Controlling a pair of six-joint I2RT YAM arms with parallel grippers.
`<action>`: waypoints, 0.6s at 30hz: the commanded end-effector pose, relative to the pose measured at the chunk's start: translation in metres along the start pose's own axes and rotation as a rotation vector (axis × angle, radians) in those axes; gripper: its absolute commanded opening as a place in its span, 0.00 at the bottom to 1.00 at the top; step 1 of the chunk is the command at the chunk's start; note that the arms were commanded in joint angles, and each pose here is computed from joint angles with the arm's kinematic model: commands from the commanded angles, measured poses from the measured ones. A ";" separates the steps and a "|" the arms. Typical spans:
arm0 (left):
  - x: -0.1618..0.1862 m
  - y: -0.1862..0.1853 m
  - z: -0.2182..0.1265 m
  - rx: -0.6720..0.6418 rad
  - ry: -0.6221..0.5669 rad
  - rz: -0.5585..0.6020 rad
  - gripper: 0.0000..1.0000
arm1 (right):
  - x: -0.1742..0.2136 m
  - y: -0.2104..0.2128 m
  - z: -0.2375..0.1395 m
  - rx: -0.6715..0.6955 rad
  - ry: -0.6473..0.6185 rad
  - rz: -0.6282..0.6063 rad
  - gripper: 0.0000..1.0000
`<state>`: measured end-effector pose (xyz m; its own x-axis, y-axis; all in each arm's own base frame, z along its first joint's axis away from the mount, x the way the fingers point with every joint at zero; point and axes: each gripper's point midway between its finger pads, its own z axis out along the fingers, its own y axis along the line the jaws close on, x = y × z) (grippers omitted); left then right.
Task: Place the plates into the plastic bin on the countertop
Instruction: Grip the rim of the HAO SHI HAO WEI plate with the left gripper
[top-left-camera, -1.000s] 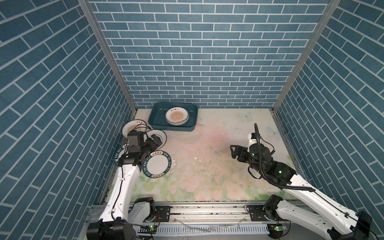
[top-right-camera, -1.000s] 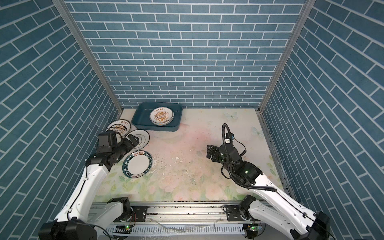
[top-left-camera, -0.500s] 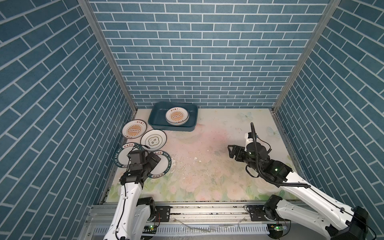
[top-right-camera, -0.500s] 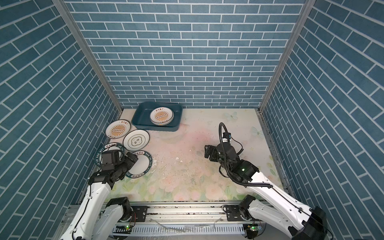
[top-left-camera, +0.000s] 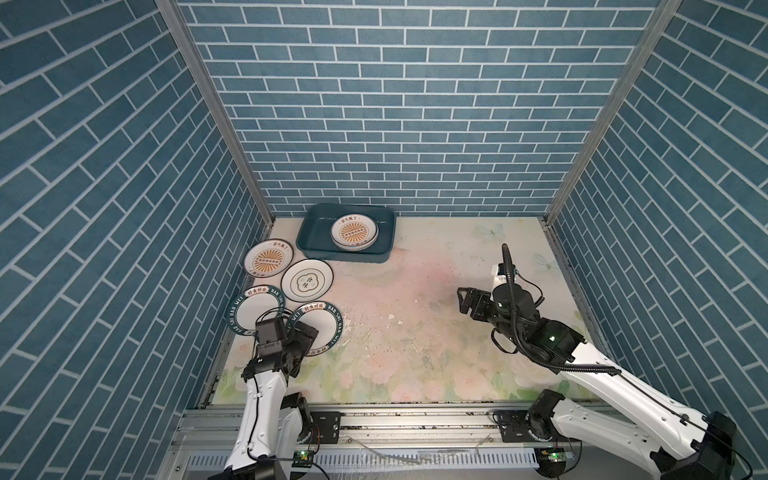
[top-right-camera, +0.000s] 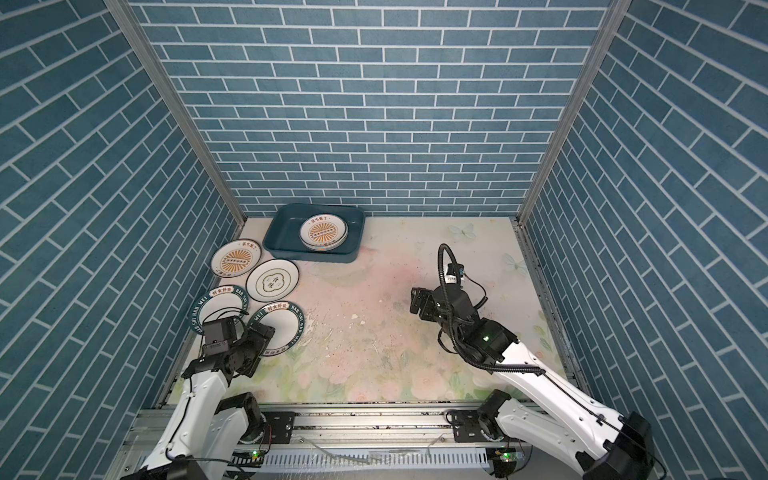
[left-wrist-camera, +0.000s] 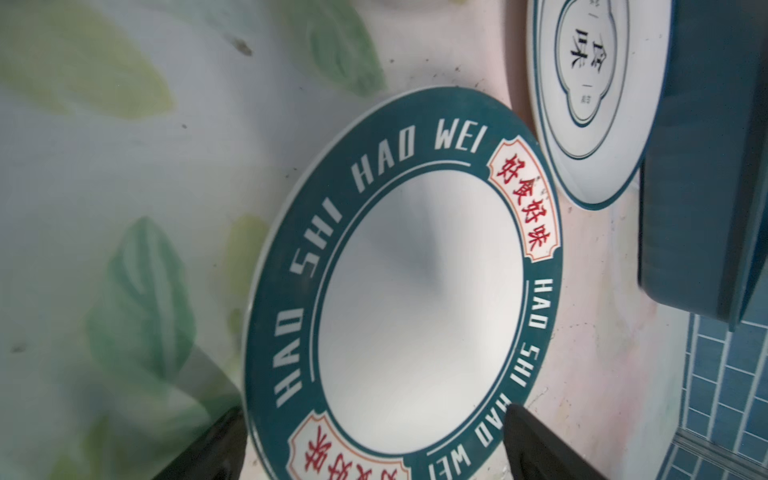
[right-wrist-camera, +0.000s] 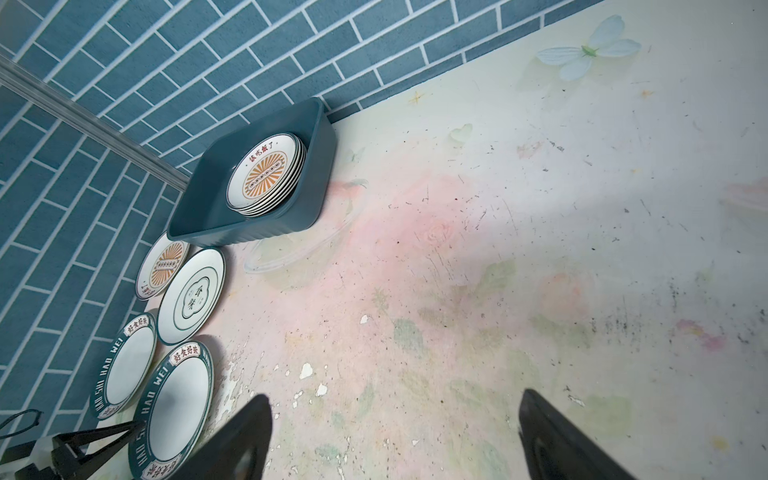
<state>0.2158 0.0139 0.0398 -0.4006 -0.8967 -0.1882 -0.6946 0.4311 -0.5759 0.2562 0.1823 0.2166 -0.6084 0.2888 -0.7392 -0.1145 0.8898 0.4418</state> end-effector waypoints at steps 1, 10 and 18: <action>0.014 0.009 0.009 0.014 0.051 -0.052 0.96 | -0.013 0.000 -0.005 0.017 -0.043 0.028 0.92; 0.022 0.010 0.022 0.066 0.083 -0.107 0.84 | -0.015 -0.003 -0.005 0.038 -0.050 0.030 0.92; 0.024 0.008 0.031 0.118 0.082 -0.128 0.67 | -0.014 -0.004 -0.002 0.048 -0.050 0.031 0.92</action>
<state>0.2412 -0.0010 0.0350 -0.3654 -0.9224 -0.1253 -0.5888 0.3333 -0.7364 0.2591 0.1755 0.2151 -0.5930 0.2976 -0.7482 -0.0819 0.9021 0.4237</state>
